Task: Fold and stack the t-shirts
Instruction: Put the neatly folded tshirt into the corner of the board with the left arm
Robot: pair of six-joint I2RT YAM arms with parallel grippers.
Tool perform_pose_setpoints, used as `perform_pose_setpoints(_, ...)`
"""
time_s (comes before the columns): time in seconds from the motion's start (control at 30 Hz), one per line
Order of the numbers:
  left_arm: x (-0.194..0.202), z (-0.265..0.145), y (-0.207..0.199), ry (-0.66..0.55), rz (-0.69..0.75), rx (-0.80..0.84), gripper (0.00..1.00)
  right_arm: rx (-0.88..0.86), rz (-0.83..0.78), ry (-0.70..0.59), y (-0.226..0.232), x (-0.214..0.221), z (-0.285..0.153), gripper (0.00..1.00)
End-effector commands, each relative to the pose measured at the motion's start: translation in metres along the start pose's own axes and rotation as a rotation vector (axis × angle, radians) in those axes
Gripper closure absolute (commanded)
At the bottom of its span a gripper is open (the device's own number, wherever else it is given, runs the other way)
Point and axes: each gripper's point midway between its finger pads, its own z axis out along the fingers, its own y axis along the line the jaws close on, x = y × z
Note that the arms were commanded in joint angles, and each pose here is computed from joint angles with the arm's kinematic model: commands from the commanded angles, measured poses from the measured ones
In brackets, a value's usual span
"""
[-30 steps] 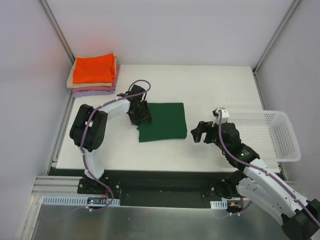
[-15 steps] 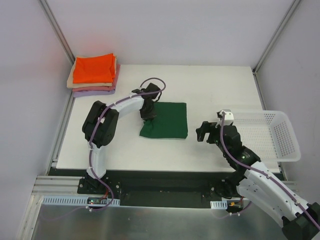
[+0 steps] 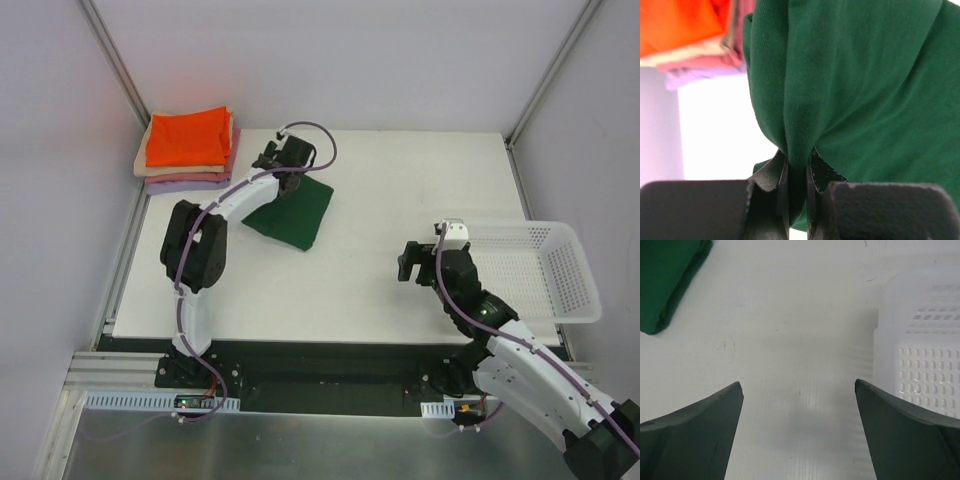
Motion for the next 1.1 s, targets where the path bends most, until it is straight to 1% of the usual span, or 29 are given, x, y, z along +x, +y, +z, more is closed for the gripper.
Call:
perform_pose_setpoints(0.0, -0.073, -0.006, 0.078, -0.171, 0.037, -0.137, 1.0, 0.066, -0.035, -0.013, -0.012, -0.003, 0.005, 0.04)
perform_pose_setpoints(0.1, -0.101, 0.002, 0.115, -0.212, 0.004, -0.159, 1.0, 0.104, -0.062, -0.003, -0.019, -0.001, 0.008, 0.04)
perform_pose_setpoints(0.17, -0.121, 0.009, 0.143, -0.238, 0.015, -0.183, 1.0, 0.125, -0.072, 0.004, -0.022, 0.001, 0.009, 0.04)
perform_pose_setpoints(0.23, -0.139, 0.01, 0.161, -0.267, 0.028, -0.21, 1.0, 0.142, -0.086, 0.012, -0.025, 0.002, 0.011, 0.04)
perform_pose_setpoints(0.37, -0.167, 0.013, 0.19, -0.325, 0.041, -0.268, 1.0, 0.186, -0.102, 0.032, -0.031, 0.007, 0.015, 0.04)
perform_pose_setpoints(0.53, -0.19, 0.008, 0.225, -0.385, -0.012, -0.326, 1.0, 0.214, -0.12, 0.066, -0.035, 0.012, 0.02, 0.04)
perform_pose_setpoints(0.73, -0.199, -0.01, 0.233, -0.433, -0.063, -0.311, 1.0, 0.214, -0.129, 0.085, -0.034, 0.015, 0.022, 0.04)
perform_pose_setpoints(0.9, -0.197, -0.017, 0.237, -0.434, -0.093, -0.315, 1.0, 0.226, -0.114, 0.074, -0.036, 0.013, 0.021, 0.04)
perform_pose_setpoints(1.07, -0.208, -0.037, 0.244, -0.489, -0.143, -0.296, 1.0, 0.225, -0.107, 0.058, -0.037, 0.011, 0.018, 0.04)
